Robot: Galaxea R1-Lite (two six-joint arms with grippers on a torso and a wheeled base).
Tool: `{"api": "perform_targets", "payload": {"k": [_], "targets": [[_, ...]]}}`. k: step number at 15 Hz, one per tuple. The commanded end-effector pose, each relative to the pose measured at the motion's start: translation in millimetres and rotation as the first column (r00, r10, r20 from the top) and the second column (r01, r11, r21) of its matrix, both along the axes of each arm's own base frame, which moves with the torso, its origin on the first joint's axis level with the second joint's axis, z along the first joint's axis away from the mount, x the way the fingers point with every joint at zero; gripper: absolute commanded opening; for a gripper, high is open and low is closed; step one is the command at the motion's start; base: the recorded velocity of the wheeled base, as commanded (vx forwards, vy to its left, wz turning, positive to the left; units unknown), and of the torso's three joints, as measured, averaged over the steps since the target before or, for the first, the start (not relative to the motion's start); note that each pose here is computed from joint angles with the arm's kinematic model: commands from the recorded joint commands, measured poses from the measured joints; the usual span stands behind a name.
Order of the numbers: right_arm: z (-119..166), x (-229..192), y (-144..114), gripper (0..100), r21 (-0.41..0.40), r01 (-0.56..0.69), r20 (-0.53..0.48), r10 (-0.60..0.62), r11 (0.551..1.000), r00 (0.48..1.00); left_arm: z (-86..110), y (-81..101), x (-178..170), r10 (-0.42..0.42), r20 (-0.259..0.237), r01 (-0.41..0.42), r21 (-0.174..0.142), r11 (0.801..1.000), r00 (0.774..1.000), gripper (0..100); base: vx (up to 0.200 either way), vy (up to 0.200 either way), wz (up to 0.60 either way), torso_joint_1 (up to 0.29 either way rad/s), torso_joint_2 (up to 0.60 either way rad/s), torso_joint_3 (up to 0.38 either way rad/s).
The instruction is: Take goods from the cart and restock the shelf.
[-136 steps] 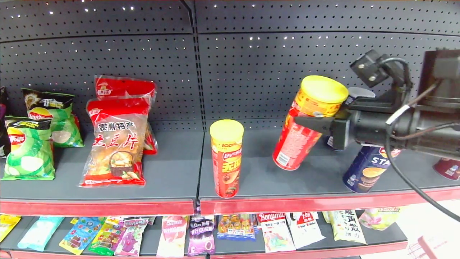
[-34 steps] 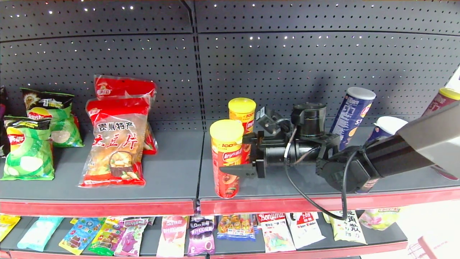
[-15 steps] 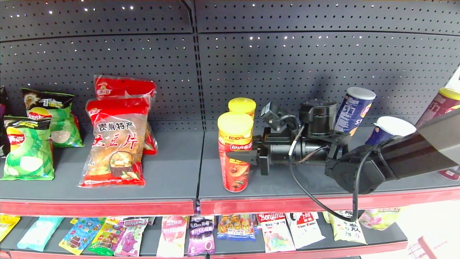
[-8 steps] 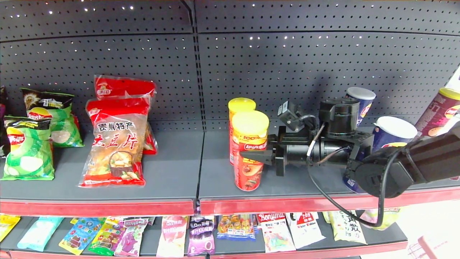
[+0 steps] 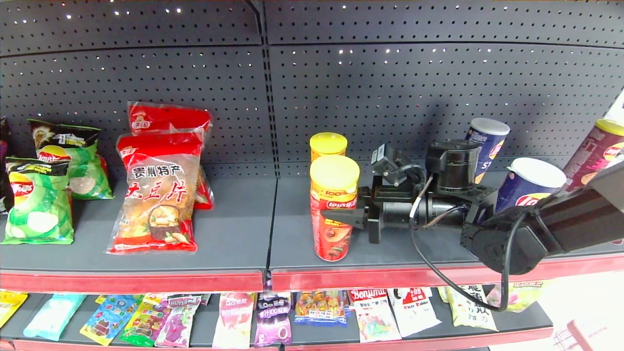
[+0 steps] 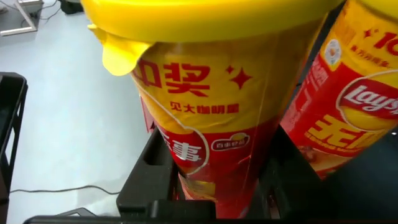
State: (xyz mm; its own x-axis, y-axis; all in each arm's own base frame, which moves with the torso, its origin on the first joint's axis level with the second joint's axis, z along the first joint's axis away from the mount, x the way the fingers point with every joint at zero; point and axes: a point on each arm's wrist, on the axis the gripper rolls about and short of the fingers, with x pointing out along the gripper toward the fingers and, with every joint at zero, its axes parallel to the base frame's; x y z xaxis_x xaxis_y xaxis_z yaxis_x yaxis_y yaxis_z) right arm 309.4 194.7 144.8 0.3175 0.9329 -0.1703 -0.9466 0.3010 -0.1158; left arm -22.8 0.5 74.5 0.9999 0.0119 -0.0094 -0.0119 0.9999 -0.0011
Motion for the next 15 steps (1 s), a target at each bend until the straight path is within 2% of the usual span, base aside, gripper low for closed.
{"api": "perform_targets", "payload": {"k": [1,15], "targets": [[-6.4,1.0,1.9,0,-0.009,-0.003,-0.015,0.003,1.000,1.000,0.1,0.0,0.1,0.002,-0.001,-0.002,0.000,1.000,1.000,100,0.000,0.000,0.00,0.000,0.00,0.000],[-16.4,4.5,3.3,0,-0.013,0.001,-0.037,-0.002,1.000,0.999,0.1,0.0,0.1,0.000,-0.001,0.000,0.000,1.000,1.000,100,0.000,0.000,0.00,0.000,0.00,0.000]]}}
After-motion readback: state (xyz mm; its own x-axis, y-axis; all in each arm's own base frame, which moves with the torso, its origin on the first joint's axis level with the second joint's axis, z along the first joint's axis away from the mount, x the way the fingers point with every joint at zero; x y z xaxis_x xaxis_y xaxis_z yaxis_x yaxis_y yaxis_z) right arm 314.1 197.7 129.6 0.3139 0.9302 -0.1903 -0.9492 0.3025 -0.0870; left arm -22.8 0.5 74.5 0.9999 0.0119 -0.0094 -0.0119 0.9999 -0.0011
